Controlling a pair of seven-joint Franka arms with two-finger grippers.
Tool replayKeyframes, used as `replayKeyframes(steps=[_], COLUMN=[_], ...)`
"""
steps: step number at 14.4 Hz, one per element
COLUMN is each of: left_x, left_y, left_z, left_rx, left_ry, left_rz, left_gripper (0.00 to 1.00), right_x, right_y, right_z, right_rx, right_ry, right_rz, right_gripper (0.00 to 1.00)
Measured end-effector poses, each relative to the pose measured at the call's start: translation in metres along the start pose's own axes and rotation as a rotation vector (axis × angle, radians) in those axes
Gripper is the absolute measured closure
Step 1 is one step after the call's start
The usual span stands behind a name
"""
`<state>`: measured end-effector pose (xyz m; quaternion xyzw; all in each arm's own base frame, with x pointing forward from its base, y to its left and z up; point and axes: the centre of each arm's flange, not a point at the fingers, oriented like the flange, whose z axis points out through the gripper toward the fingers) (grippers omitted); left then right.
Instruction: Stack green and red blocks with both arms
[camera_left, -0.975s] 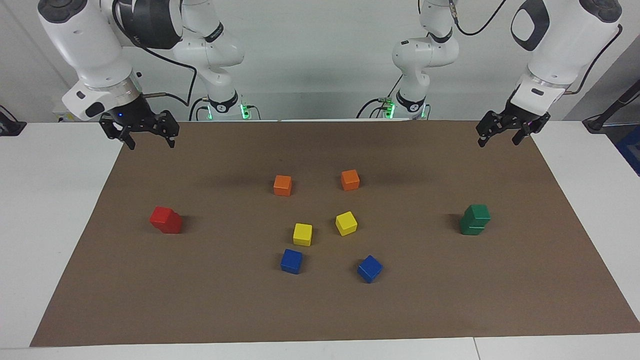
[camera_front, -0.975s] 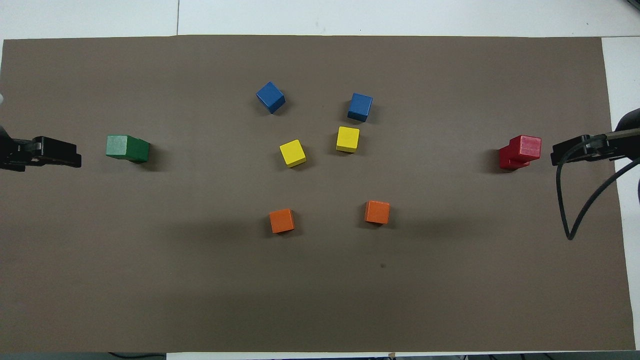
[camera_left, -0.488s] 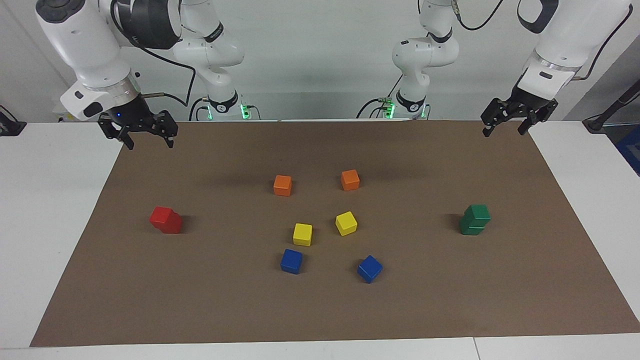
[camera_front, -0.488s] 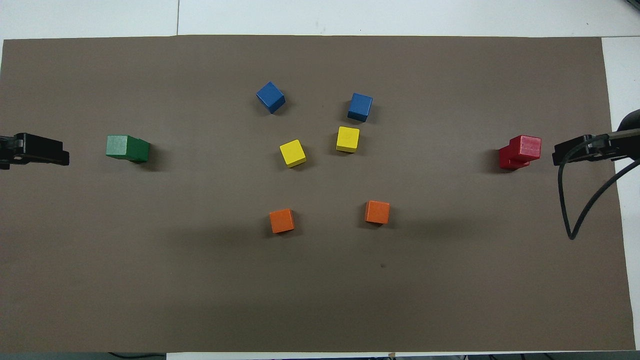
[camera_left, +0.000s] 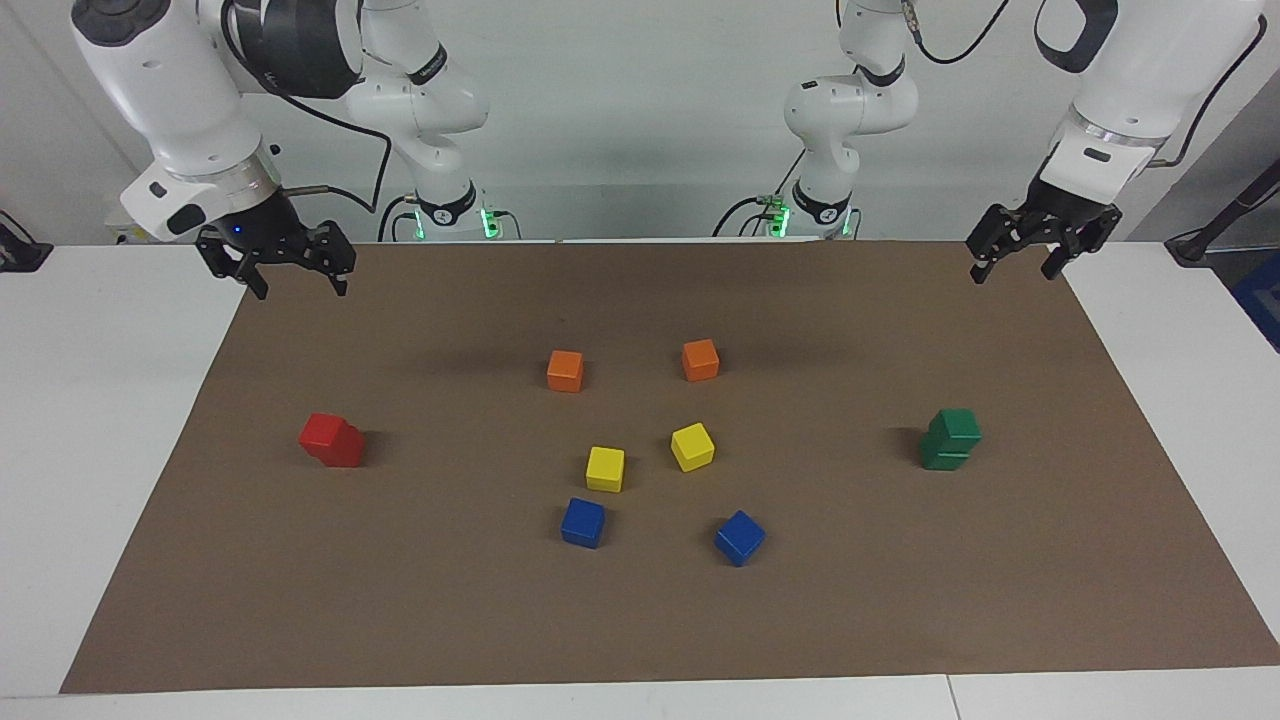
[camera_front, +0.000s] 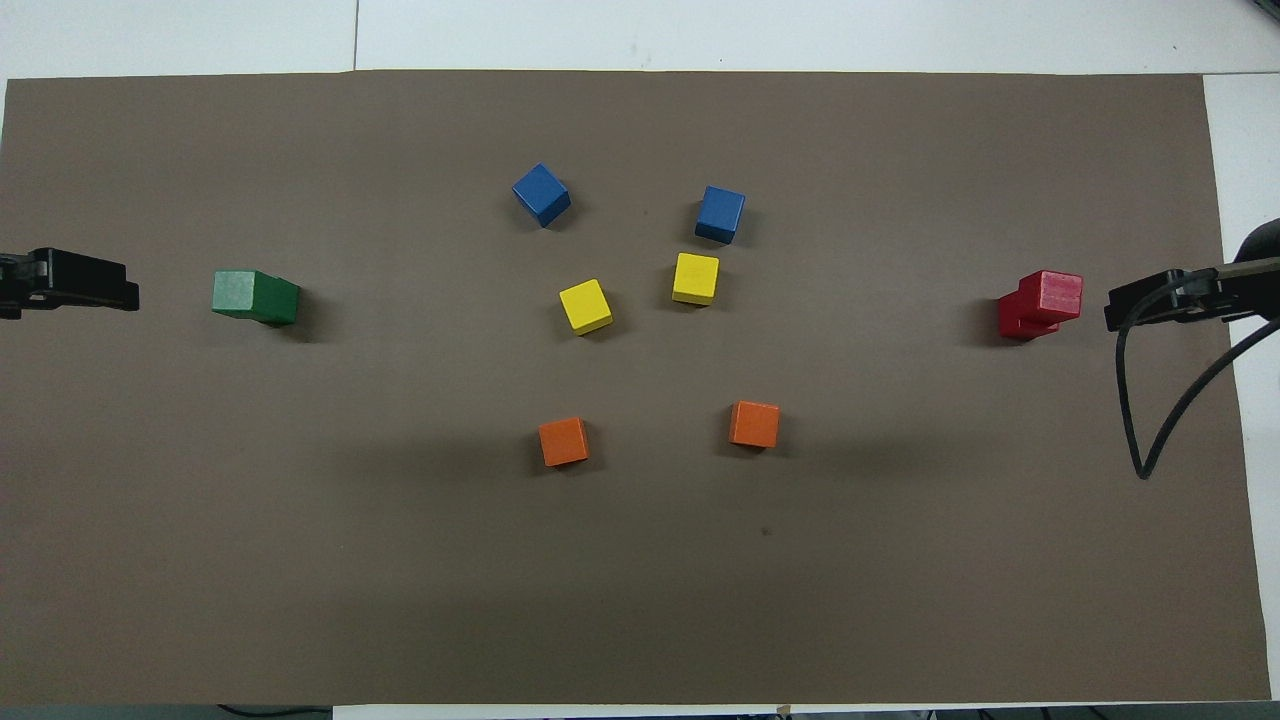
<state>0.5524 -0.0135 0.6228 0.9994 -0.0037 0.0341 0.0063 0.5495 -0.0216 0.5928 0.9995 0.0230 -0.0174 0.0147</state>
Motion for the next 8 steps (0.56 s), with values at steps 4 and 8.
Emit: replayKeyframes(steps=[4, 8], left_x=[0.008, 0.008], left_y=[-0.003, -0.003], left_z=[0.02, 0.02], left_rx=[-0.001, 0.0], left_ry=[-0.008, -0.005], left_rz=[-0.004, -0.004], left_gripper=[0.0, 0.0], right_x=[0.0, 0.0], right_y=[0.0, 0.0], right_z=[0.0, 0.0], right_rx=[0.0, 0.0], right_ry=[0.0, 0.0], right_rz=[0.0, 0.0], right_gripper=[0.0, 0.0])
